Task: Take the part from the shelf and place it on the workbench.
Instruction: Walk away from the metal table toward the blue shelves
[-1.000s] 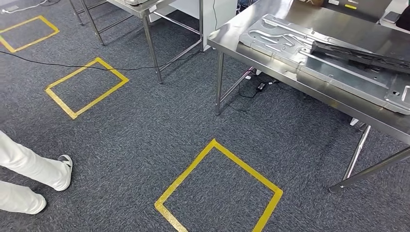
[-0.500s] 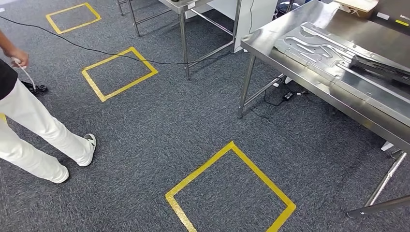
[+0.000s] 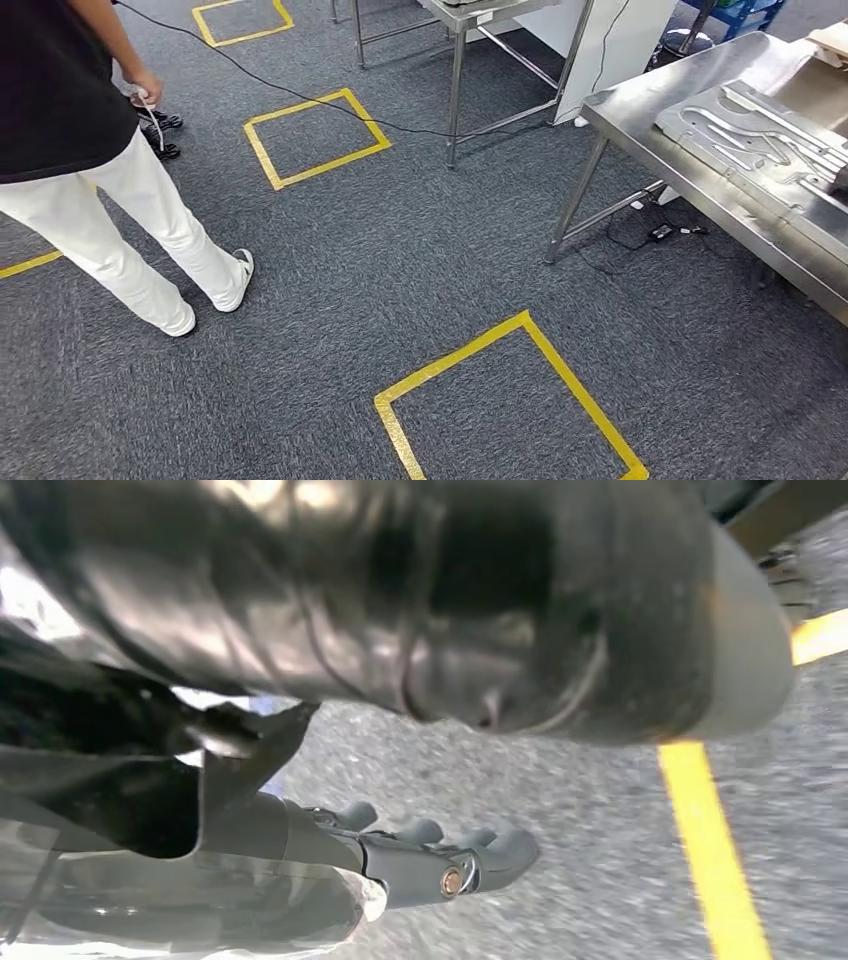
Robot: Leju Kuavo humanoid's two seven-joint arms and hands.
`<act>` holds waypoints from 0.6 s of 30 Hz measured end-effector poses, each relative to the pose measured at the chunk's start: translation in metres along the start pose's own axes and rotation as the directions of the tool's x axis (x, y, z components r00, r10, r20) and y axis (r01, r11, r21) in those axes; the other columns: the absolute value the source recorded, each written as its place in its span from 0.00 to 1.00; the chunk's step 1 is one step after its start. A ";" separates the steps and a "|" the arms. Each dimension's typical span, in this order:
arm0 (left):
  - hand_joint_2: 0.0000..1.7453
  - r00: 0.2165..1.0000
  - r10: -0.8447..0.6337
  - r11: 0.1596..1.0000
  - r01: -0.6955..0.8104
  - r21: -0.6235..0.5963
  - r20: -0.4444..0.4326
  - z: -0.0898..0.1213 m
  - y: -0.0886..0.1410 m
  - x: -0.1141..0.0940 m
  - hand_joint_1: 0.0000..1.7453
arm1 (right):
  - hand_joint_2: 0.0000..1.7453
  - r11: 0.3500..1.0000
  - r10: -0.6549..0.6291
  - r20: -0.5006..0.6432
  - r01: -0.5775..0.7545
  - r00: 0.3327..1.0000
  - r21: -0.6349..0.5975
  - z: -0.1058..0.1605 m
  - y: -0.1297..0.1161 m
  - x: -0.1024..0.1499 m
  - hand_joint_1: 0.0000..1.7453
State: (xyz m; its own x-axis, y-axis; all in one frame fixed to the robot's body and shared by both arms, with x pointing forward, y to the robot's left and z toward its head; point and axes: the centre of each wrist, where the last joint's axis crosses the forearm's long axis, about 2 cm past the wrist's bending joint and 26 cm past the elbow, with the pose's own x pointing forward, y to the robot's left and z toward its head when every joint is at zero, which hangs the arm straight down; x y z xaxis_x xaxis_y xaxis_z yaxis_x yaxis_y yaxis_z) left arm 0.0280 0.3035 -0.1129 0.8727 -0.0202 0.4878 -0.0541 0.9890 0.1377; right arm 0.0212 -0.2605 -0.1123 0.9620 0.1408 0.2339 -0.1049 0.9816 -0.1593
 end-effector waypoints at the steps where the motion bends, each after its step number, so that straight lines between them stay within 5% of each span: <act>1: 0.00 1.000 -0.001 1.000 0.001 -0.002 0.003 0.000 0.000 0.000 0.00 | 0.00 1.000 -0.002 -0.004 0.002 1.000 -0.001 0.000 -0.001 0.001 0.00; 18: 0.00 1.000 -0.013 1.000 0.014 -0.014 0.009 0.003 -0.004 -0.005 0.00 | 0.00 1.000 -0.023 -0.028 0.023 0.999 -0.006 0.000 0.003 0.006 0.00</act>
State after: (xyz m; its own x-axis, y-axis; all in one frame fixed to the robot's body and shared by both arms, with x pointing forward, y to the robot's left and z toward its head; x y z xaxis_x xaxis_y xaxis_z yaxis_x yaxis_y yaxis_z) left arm 0.0226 0.2996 -0.1134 0.8689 -0.0348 0.4938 -0.0356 0.9906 0.1324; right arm 0.0265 -0.2569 -0.1117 0.9708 0.1148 0.2105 -0.0816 0.9838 -0.1599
